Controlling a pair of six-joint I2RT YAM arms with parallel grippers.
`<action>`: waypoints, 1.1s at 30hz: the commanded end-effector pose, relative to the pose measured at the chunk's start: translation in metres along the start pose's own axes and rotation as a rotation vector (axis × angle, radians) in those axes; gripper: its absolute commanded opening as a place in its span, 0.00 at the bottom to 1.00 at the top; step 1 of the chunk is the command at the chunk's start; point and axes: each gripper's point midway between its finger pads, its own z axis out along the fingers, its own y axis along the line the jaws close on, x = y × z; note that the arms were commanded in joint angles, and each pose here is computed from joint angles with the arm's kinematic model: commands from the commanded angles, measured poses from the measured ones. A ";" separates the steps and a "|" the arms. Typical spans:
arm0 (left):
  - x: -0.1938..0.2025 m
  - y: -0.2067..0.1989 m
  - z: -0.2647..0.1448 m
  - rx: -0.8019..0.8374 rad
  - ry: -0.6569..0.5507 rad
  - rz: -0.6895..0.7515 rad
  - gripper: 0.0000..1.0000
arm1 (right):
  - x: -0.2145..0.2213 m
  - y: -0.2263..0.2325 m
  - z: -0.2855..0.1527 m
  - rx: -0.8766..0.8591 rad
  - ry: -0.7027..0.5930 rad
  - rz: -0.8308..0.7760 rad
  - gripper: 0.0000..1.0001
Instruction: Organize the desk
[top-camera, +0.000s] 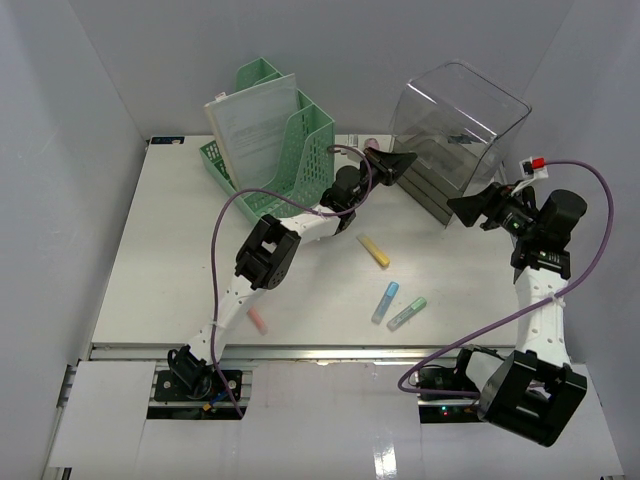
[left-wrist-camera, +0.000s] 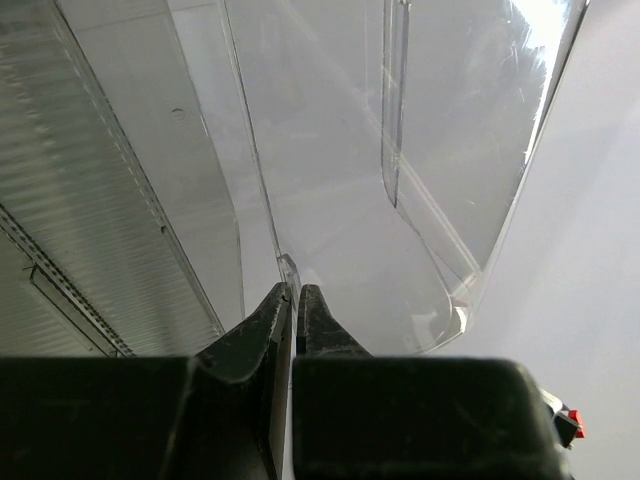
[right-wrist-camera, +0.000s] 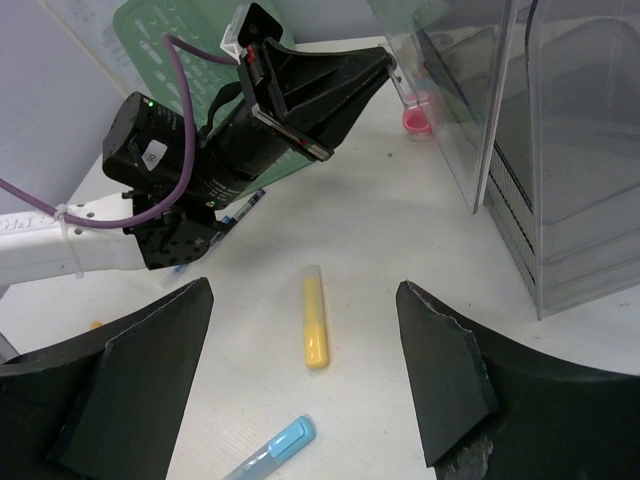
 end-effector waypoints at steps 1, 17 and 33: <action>-0.028 -0.145 0.004 0.281 -0.033 0.059 0.00 | -0.016 -0.004 0.006 0.026 -0.037 -0.083 0.80; -0.029 -0.152 0.003 0.288 -0.036 0.061 0.00 | -0.016 -0.021 0.030 0.108 -0.032 -0.078 0.79; -0.029 -0.154 0.002 0.285 -0.037 0.064 0.00 | -0.029 -0.044 0.055 0.201 -0.068 -0.109 0.76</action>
